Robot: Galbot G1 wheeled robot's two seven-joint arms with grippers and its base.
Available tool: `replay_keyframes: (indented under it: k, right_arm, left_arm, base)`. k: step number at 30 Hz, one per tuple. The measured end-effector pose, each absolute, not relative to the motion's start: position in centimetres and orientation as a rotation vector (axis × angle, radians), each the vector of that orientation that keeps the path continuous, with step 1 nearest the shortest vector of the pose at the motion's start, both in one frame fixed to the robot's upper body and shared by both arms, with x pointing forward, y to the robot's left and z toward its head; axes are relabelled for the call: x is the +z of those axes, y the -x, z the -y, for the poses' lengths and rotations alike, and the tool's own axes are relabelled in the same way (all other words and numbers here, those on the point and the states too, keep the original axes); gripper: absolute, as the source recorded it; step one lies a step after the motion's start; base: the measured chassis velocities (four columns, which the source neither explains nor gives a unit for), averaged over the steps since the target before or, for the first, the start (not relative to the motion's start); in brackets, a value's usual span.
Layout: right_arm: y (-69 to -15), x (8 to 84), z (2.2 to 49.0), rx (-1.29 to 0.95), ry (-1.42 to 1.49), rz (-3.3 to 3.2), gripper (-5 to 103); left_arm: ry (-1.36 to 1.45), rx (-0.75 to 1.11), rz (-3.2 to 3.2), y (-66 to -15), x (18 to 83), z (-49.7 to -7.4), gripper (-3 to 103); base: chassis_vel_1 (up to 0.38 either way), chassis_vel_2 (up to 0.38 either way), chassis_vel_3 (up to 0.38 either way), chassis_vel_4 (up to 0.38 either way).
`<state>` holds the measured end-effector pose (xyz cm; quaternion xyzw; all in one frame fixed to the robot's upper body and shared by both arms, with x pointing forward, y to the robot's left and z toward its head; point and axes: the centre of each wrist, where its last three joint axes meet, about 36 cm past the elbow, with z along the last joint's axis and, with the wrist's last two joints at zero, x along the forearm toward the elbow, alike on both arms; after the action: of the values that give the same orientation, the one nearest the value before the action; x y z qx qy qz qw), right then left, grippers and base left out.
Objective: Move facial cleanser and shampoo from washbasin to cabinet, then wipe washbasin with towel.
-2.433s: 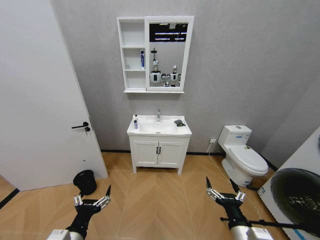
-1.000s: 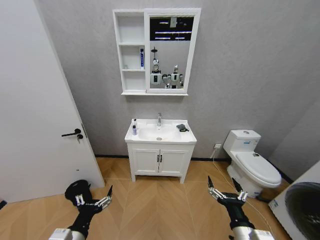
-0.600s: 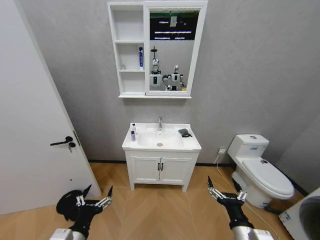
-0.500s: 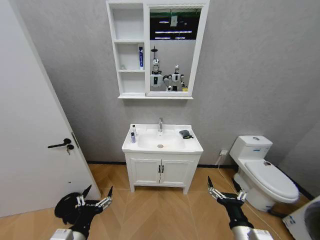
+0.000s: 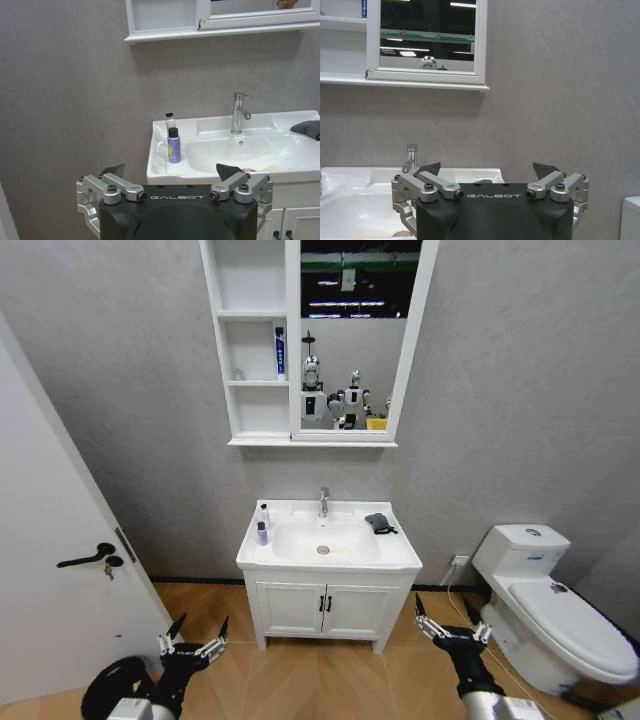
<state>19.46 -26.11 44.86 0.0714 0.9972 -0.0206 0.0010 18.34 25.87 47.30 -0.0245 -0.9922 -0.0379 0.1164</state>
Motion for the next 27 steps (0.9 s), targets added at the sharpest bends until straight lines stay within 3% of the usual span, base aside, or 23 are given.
replay_keyframes:
  k: [19,27]
  right_arm:
    - [-19.6,43.9,26.4,-0.071,-0.250,-3.137,100]
    - [-19.5,43.1,26.6,-0.069,-0.246,-3.096,100]
  left_arm:
    - [0.141,-0.102,2.873,-18.5,45.3,-24.4,99]
    - [0.248,-0.152,2.839,-18.8,43.2,-24.4,100]
  base:
    - [-0.224,0.225,0.218,-0.215]
    - [-0.114,0.112,0.106,-0.094]
